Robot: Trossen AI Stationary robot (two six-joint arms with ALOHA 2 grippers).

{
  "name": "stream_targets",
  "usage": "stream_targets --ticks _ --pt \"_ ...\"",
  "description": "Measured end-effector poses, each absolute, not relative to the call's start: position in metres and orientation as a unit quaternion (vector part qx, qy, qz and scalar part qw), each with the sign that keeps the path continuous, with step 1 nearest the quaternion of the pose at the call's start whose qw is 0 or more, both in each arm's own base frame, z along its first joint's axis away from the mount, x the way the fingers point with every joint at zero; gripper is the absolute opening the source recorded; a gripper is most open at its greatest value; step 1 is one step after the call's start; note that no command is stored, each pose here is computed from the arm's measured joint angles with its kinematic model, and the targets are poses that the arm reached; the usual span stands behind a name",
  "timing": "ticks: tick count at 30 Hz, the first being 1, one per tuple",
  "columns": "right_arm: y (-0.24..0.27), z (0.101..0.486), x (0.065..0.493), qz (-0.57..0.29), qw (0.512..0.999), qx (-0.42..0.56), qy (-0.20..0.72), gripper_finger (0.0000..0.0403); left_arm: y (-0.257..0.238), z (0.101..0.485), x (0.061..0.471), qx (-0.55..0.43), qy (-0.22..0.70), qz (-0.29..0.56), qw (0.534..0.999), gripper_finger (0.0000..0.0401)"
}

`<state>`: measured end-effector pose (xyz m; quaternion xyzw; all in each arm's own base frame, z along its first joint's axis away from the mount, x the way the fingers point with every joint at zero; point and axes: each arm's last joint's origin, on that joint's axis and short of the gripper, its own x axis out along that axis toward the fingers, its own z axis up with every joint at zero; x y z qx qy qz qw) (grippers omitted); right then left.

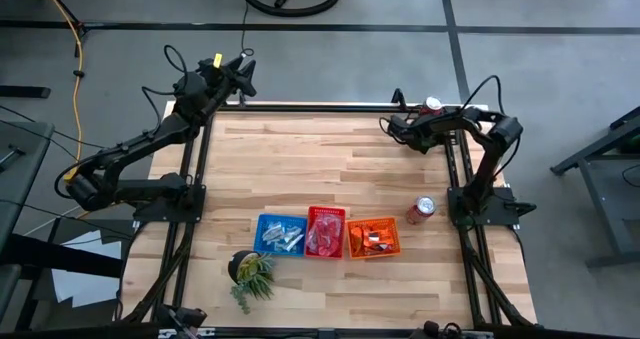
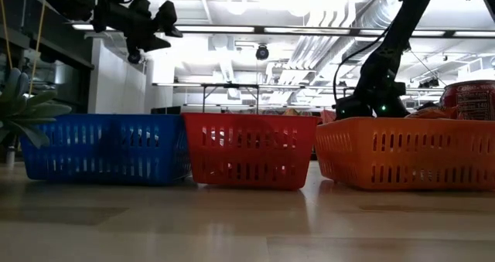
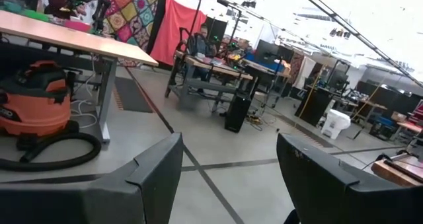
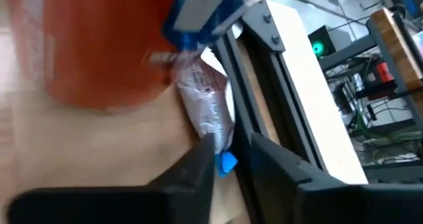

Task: Sort candy
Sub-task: Put the white candy pack into the blue bin

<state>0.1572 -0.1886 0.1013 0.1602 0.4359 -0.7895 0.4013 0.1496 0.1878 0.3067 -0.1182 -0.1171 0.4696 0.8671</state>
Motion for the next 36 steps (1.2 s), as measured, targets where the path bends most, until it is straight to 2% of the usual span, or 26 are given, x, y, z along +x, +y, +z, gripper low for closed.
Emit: stream_targets --ticks 4,11,18,24,29,32,36 --pt "-0.187 0.103 0.157 -0.779 0.403 0.187 0.442 0.0013 0.188 0.307 0.15 -0.119 -0.118 0.469 0.867 0.0232" --pt "-0.176 0.121 0.162 -0.73 0.442 0.225 0.471 0.0003 0.187 0.311 0.149 -0.122 -0.143 0.464 0.866 0.0232" --pt "-0.161 0.154 0.168 -0.709 0.502 0.264 0.42 0.0 0.187 0.326 0.149 -0.098 -0.155 0.462 0.868 0.0232" --pt "-0.151 0.172 0.178 -0.652 0.56 0.323 0.396 0.0 0.19 0.326 0.147 -0.101 -0.152 0.448 0.875 0.0232" --pt "-0.168 0.202 0.195 -0.629 0.602 0.357 0.339 0.0 0.199 0.323 0.139 -0.12 -0.15 0.429 0.883 0.0232" --pt "-0.186 0.216 0.203 -0.657 0.594 0.32 0.337 0.0 0.208 0.32 0.133 -0.136 -0.148 0.422 0.884 0.0232" --pt "-0.215 0.213 0.201 -0.675 0.527 0.288 0.428 0.0 0.215 0.316 0.127 -0.158 -0.148 0.413 0.885 0.0232"
